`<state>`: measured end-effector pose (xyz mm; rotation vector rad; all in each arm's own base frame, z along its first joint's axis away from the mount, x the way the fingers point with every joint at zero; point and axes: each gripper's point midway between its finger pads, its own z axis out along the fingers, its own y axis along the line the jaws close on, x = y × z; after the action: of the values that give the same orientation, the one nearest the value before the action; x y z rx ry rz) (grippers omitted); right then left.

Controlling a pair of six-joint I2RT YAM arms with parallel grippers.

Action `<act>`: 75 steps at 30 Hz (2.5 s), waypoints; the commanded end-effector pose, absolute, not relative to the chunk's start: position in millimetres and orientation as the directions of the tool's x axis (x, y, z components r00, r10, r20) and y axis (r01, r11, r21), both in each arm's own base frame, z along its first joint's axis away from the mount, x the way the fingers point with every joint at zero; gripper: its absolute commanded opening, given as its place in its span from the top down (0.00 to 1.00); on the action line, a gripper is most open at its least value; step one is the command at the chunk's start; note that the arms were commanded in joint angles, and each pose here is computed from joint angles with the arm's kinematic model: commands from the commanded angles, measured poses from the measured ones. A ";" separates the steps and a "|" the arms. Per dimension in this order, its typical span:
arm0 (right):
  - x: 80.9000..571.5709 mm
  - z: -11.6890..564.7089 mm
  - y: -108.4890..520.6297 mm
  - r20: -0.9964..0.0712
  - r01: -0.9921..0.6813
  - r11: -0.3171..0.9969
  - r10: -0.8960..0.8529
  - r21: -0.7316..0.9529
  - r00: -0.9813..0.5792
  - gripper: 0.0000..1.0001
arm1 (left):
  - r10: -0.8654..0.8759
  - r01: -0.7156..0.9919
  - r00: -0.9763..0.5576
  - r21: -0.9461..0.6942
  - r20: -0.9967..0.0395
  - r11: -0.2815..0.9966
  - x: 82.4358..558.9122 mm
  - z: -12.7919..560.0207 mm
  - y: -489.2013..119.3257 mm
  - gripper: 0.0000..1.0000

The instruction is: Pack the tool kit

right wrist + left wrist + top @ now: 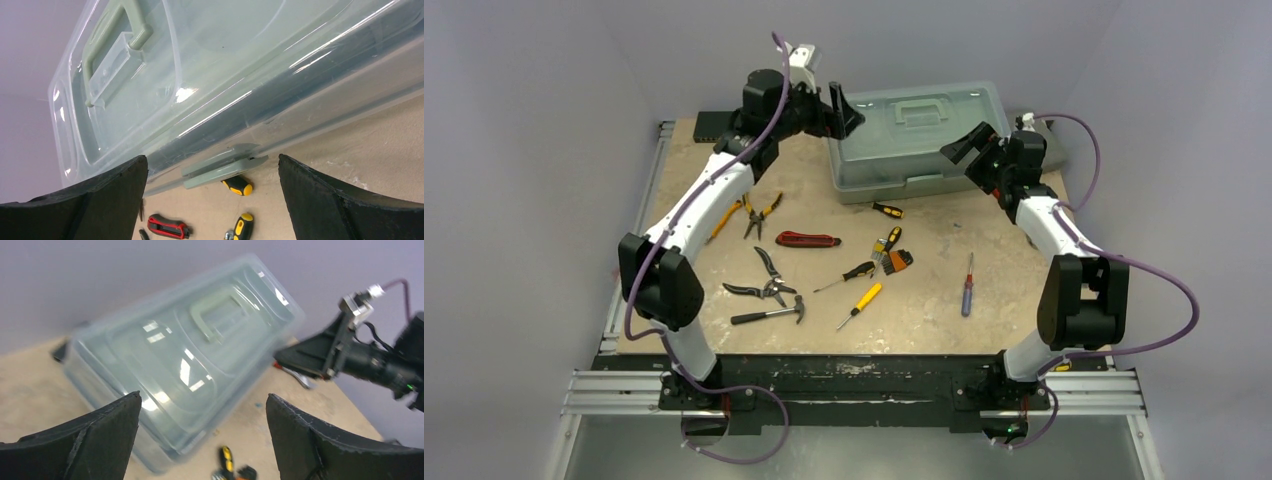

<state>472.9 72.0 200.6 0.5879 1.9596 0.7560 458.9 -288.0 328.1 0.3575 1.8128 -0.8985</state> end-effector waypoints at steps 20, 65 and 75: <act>470.4 193.9 70.6 -0.623 0.070 0.718 0.644 0.692 -0.444 0.01 | -0.331 0.661 -0.426 -0.540 -0.842 0.522 621.0 280.1 -289.8 0.07; 428.3 169.3 205.5 -0.542 -0.171 0.657 0.416 0.735 -0.730 0.01 | -0.244 0.615 -0.534 -0.570 -0.810 0.545 351.1 251.5 -267.8 0.23; 420.0 181.2 166.1 -0.649 -0.112 0.816 0.359 0.568 -0.671 0.01 | -0.268 0.575 -0.459 -0.513 -0.847 0.638 348.2 267.0 -244.3 0.18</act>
<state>420.1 159.9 123.0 0.3066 2.3036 0.7957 374.6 -228.1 258.1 0.1718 1.7893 -0.9276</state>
